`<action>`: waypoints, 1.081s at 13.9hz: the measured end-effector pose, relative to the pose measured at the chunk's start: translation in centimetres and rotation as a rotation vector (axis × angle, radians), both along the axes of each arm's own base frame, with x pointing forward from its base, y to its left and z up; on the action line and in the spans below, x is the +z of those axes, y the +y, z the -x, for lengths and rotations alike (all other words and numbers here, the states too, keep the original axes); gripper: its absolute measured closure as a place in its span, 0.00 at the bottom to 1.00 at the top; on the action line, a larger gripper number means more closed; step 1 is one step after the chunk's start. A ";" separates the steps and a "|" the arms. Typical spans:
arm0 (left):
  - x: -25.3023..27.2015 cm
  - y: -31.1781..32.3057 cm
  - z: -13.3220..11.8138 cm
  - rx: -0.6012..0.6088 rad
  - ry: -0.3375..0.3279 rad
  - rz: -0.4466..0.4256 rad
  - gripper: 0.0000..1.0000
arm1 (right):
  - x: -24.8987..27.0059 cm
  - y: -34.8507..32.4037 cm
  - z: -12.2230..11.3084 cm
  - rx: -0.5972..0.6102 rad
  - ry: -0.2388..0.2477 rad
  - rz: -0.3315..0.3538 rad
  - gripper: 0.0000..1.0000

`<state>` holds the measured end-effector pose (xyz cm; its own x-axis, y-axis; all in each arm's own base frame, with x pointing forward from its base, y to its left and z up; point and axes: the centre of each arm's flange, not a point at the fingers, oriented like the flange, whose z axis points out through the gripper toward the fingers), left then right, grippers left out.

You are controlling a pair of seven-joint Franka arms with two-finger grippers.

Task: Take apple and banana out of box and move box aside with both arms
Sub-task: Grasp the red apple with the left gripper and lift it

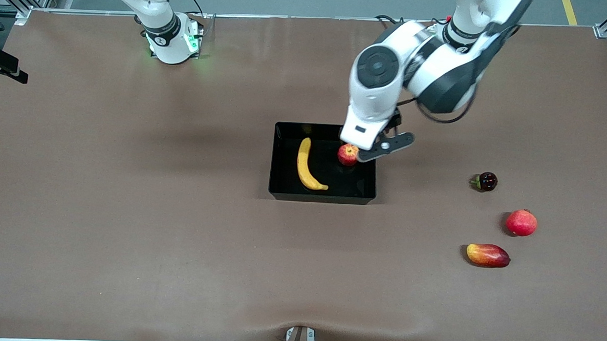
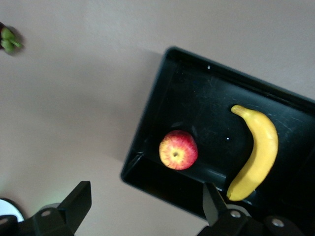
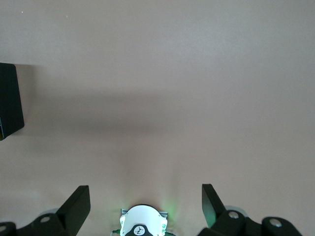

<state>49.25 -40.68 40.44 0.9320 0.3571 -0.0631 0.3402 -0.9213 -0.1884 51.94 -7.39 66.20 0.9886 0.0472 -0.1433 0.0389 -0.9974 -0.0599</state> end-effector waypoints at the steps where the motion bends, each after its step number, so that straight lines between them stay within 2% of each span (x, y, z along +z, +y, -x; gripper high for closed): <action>1: -2.4 -0.7 0.1 0.008 0.002 -0.016 0.00 | 0.0 0.0 0.0 0.000 0.000 0.000 0.00; 4: -8.1 -1.3 0.0 0.037 -0.005 -0.007 0.00 | 0.0 0.0 0.0 0.000 0.000 0.000 0.00; 7: -12.4 -1.5 1.2 0.068 -0.041 -0.020 0.00 | 0.0 0.0 0.0 0.000 0.000 0.000 0.00; 11: -17.1 -1.0 2.8 0.045 -0.024 -0.082 0.00 | 0.0 0.0 0.0 0.000 0.000 0.000 0.00; 15: -19.2 -1.2 3.1 0.055 -0.004 -0.069 0.00 | 0.0 0.0 0.0 0.000 0.000 0.000 0.00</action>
